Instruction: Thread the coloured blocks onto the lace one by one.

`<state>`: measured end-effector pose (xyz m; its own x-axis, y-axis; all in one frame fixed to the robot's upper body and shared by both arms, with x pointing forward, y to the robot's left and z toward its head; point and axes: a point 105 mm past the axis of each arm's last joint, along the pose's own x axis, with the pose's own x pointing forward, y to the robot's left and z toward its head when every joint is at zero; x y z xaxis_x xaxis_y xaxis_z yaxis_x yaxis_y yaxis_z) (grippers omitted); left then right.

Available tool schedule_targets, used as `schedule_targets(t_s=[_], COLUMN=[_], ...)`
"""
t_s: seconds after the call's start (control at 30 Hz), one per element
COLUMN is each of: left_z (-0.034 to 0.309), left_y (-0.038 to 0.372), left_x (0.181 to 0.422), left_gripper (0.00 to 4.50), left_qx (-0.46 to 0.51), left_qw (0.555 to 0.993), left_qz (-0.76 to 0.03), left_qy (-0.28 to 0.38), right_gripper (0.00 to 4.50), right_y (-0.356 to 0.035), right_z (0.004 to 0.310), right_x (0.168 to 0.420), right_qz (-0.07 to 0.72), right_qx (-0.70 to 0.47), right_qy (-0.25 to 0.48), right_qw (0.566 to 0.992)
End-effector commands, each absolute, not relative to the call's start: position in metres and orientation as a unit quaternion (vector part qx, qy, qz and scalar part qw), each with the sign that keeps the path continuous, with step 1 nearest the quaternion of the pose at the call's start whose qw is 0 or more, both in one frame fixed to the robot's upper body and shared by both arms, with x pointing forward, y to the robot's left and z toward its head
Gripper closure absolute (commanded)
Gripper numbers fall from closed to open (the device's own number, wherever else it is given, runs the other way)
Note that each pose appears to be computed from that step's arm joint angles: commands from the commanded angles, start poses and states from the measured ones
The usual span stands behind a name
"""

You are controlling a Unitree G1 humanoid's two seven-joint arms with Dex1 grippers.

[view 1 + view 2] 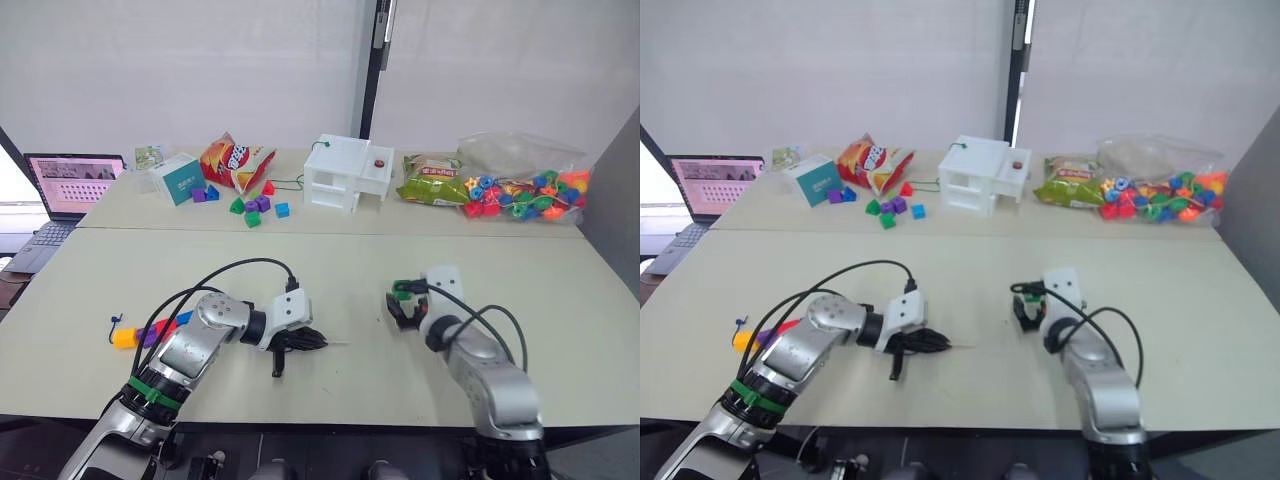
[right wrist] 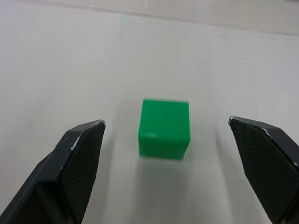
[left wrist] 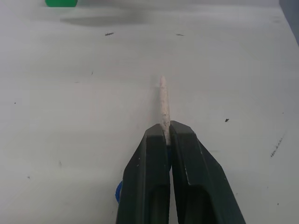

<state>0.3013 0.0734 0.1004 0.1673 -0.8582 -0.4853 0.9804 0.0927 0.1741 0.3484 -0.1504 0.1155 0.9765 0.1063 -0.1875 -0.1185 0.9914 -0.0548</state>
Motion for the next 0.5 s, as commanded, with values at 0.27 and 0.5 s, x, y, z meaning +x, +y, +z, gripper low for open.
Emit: schedule_targets(t_s=[0.27, 0.5], left_z=[0.111, 0.11], left_y=[0.072, 0.073], left_x=[0.301, 0.302], left_gripper=[4.5, 4.5], left_qx=[0.237, 0.238], left_qw=[0.733, 0.731], left_qz=[-0.628, -0.63], left_qy=[0.111, 0.113], right_gripper=[1.86, 3.34], right_y=[-0.141, -0.13], right_z=[0.109, 0.109], right_x=[0.359, 0.354], right_qz=[0.02, 0.039], right_qx=[0.011, 0.026], right_qy=[0.059, 0.05], right_qw=[0.998, 0.998])
